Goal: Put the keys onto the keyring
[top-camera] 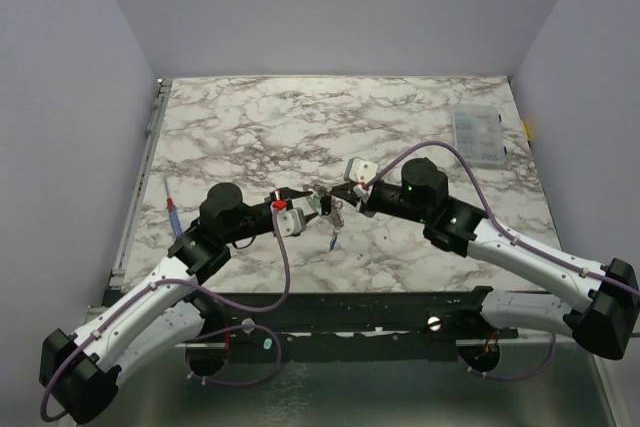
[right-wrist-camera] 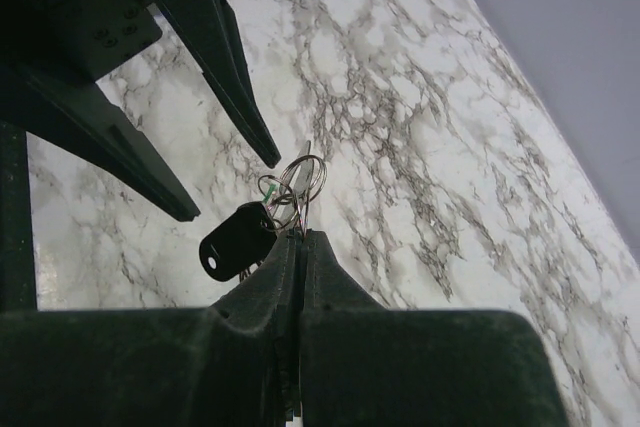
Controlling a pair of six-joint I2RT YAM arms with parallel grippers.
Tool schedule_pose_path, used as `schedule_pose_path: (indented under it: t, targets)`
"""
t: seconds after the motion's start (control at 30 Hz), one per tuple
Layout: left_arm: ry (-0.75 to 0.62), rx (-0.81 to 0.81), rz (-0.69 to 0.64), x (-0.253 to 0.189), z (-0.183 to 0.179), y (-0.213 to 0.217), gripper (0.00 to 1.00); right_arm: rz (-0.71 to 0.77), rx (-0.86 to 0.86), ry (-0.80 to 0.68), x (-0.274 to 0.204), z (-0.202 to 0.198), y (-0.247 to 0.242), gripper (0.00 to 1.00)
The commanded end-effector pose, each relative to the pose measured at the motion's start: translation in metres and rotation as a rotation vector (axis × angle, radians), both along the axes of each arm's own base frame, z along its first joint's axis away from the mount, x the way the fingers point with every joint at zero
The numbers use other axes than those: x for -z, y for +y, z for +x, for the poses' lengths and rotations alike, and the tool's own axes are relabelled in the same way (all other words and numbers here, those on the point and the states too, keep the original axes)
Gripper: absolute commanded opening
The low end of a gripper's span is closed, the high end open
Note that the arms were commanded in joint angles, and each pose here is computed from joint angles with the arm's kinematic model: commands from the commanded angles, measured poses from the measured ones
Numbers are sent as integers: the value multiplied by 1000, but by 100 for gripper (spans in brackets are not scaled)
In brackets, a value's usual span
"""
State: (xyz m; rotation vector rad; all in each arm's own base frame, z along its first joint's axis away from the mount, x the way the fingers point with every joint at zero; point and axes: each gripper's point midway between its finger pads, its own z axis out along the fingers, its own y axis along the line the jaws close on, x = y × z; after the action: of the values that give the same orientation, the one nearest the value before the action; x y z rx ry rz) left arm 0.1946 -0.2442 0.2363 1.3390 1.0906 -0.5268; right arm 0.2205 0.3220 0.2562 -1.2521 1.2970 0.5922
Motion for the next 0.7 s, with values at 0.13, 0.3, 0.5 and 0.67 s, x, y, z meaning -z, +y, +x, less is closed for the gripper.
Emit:
schedule_pose_path:
  t: [0.13, 0.3, 0.5, 0.67]
  targets:
    - [93, -126, -90, 2, 21, 0, 49, 107, 77, -61, -28, 11, -5, 1]
    - [132, -92, -143, -3, 17, -7, 40, 134, 83, -64, -33, 12, -5, 1]
    - [170, -85, -145, 1, 17, -11, 39, 150, 111, -66, -36, 17, -6, 1]
    - [219, -112, -210, -3, 23, -14, 46, 152, 102, -64, -36, 16, -4, 1]
